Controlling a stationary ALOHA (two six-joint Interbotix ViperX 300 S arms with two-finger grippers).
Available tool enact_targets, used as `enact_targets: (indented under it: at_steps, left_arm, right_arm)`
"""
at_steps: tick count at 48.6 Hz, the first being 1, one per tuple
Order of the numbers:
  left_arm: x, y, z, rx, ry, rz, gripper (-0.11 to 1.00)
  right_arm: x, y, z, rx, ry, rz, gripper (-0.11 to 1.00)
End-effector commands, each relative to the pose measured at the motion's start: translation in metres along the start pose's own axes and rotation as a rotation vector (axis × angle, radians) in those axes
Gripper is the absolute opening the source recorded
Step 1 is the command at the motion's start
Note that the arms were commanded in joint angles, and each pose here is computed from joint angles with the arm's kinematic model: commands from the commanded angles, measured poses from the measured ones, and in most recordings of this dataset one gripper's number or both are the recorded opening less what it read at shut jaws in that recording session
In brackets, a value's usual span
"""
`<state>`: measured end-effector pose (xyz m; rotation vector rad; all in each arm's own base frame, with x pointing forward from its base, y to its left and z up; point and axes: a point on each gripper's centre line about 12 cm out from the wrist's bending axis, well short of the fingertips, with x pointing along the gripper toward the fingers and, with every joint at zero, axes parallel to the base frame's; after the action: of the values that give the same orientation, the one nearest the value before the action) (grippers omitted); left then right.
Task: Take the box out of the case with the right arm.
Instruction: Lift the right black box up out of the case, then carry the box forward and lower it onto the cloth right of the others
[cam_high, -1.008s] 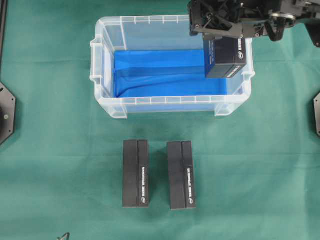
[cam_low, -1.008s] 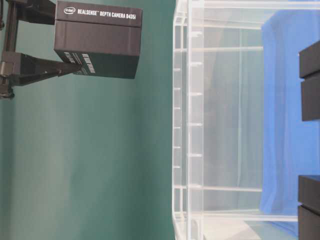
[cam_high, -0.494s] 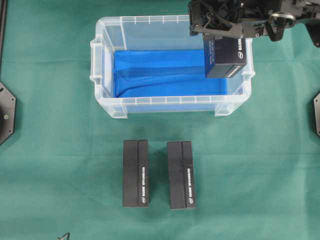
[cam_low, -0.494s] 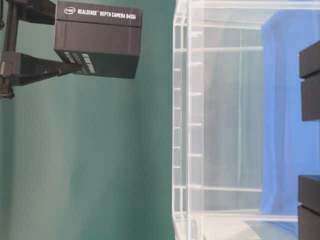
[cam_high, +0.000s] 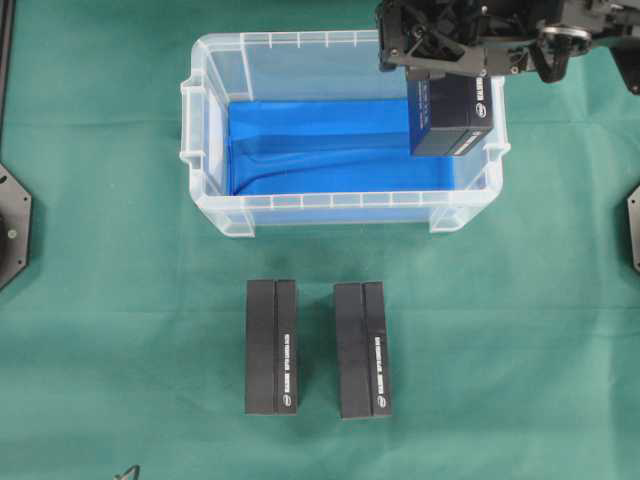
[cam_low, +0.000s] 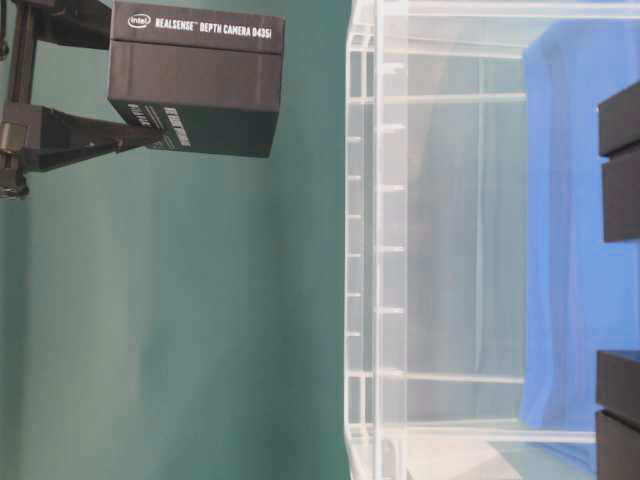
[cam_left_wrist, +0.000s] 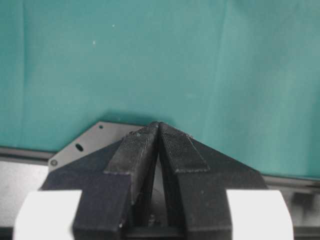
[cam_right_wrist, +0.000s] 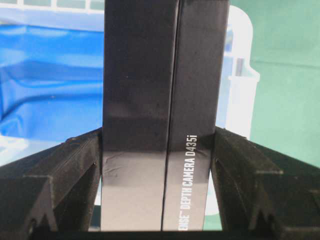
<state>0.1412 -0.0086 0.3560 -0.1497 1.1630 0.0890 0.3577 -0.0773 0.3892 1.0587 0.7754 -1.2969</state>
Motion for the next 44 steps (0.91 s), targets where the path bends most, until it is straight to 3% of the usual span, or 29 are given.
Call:
enact_targets:
  at_steps: [1, 17, 28, 44]
  left_arm:
    - [-0.003, 0.0, 0.002, 0.0, -0.011, 0.0, 0.02]
    - [-0.003, 0.0, 0.002, 0.0, -0.011, 0.0, 0.02]
    - [-0.002, 0.0, 0.003, 0.001, -0.01, 0.0, 0.02]
    - [-0.001, -0.001, 0.003, 0.002, -0.004, 0.002, 0.02]
  right_arm:
    - [-0.021, -0.005, 0.007, 0.017, -0.008, 0.053, 0.65]
    - [-0.023, -0.005, -0.001, -0.003, 0.003, 0.053, 0.66]
    - [-0.033, -0.013, -0.022, -0.048, 0.021, 0.0, 0.65]
    - [-0.053, -0.017, -0.055, -0.057, 0.042, 0.044, 0.66]
